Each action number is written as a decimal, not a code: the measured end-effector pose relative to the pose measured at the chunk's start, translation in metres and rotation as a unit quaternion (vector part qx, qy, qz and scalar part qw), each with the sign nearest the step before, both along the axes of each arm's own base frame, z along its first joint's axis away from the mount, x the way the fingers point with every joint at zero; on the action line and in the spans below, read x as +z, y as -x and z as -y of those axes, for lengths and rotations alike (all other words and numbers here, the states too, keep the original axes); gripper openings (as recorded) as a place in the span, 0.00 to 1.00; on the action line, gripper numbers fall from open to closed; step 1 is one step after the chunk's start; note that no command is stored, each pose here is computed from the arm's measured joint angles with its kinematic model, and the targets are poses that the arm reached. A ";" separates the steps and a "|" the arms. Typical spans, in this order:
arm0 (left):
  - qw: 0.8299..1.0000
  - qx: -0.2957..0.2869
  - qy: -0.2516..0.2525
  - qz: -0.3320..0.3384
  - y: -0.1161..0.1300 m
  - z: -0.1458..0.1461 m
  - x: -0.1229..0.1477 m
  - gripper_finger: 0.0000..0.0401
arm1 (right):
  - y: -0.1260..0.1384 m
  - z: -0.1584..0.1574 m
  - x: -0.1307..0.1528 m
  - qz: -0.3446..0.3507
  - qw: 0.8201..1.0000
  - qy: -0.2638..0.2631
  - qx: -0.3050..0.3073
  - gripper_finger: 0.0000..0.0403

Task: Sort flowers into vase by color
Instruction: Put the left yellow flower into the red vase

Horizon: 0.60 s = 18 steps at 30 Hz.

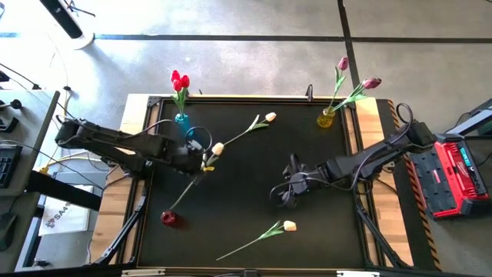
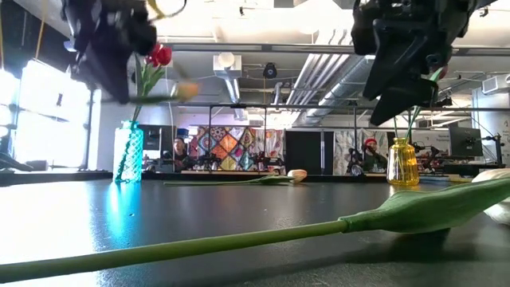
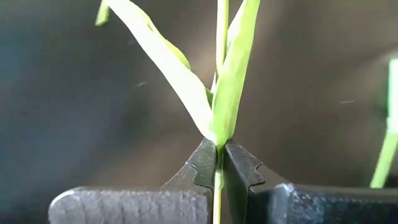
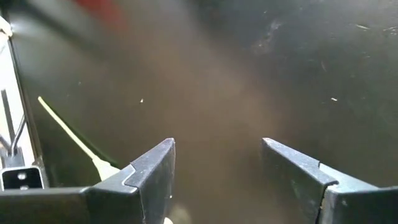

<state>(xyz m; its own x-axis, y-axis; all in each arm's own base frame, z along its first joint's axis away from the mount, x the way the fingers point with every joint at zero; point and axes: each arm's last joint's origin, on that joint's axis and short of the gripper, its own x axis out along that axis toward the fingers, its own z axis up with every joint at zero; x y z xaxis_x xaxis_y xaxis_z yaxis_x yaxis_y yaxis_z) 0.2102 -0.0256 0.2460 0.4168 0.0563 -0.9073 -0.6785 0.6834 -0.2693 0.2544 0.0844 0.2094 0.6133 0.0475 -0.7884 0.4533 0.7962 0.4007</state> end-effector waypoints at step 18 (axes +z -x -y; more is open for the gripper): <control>0.942 -0.054 -0.186 0.273 -0.004 0.079 0.089 0.00 | 0.003 -0.009 0.000 0.010 0.999 0.031 0.005 0.56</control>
